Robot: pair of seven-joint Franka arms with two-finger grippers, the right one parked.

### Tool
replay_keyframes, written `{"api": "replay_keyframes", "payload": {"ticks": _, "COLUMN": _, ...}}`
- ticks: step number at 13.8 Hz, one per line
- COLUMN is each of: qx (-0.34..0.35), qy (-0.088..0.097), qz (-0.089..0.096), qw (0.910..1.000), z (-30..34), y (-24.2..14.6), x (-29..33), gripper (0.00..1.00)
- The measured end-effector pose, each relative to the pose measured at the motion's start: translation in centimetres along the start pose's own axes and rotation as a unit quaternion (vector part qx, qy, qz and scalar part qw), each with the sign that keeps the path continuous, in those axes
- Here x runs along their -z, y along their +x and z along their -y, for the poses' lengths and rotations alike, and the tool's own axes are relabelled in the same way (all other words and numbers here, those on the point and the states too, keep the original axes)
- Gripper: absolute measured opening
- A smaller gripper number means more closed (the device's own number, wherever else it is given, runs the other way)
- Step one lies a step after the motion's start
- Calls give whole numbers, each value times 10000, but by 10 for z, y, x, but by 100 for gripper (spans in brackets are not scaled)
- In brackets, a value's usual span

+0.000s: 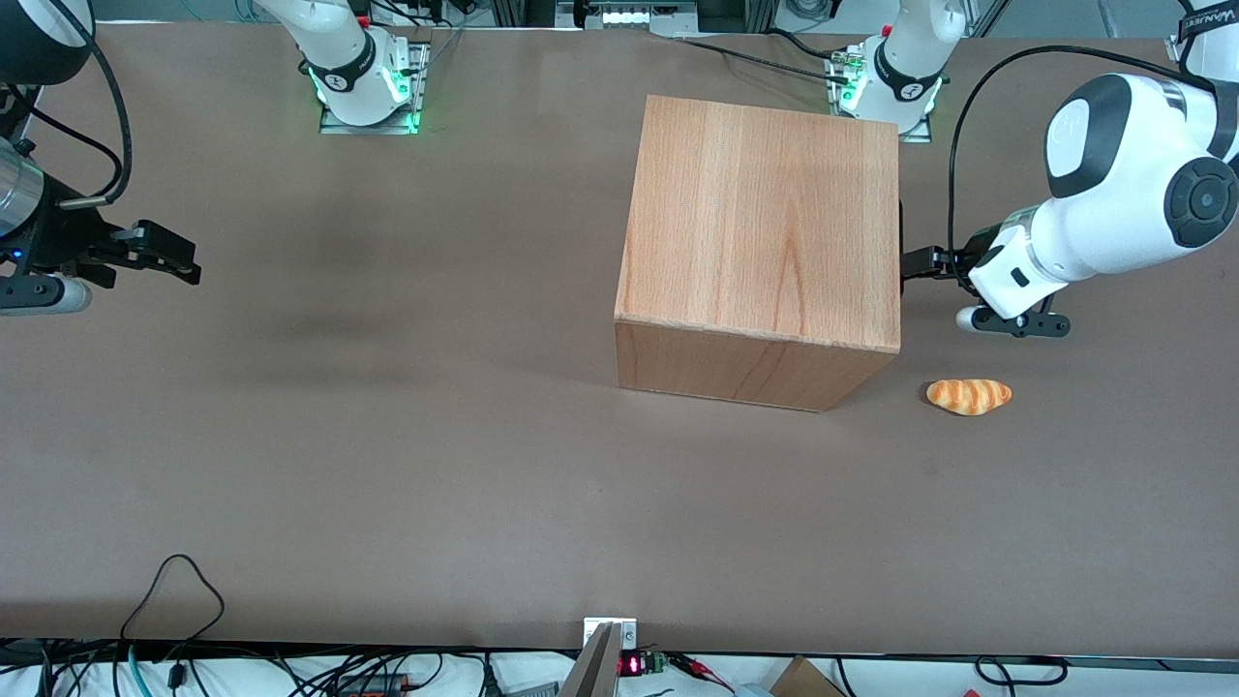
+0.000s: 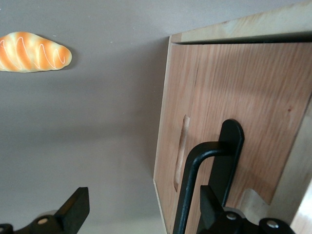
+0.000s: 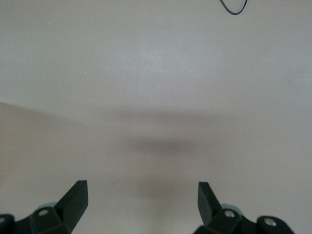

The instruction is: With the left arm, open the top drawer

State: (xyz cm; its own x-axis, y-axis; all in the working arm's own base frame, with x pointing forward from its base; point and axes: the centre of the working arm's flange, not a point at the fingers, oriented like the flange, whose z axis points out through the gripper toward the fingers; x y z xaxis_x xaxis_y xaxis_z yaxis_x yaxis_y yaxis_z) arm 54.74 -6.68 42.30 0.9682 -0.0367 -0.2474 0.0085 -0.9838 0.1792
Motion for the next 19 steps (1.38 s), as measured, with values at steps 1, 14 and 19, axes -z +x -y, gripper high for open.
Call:
{"api": "replay_keyframes", "payload": {"ticks": 1, "qx": 5, "qy": 0, "qz": 13, "qw": 10000, "z": 1, "y": 0, "x": -1, "gripper": 100}}
{"api": "replay_keyframes", "payload": {"ticks": 14, "qx": -52, "qy": 1, "qz": 112, "qw": 9999, "z": 4, "y": 7, "x": -23, "gripper": 100}}
{"api": "replay_keyframes", "payload": {"ticks": 19, "qx": -133, "qy": -6, "qz": 137, "qw": 9998, "z": 7, "y": 10, "x": -28, "gripper": 100}}
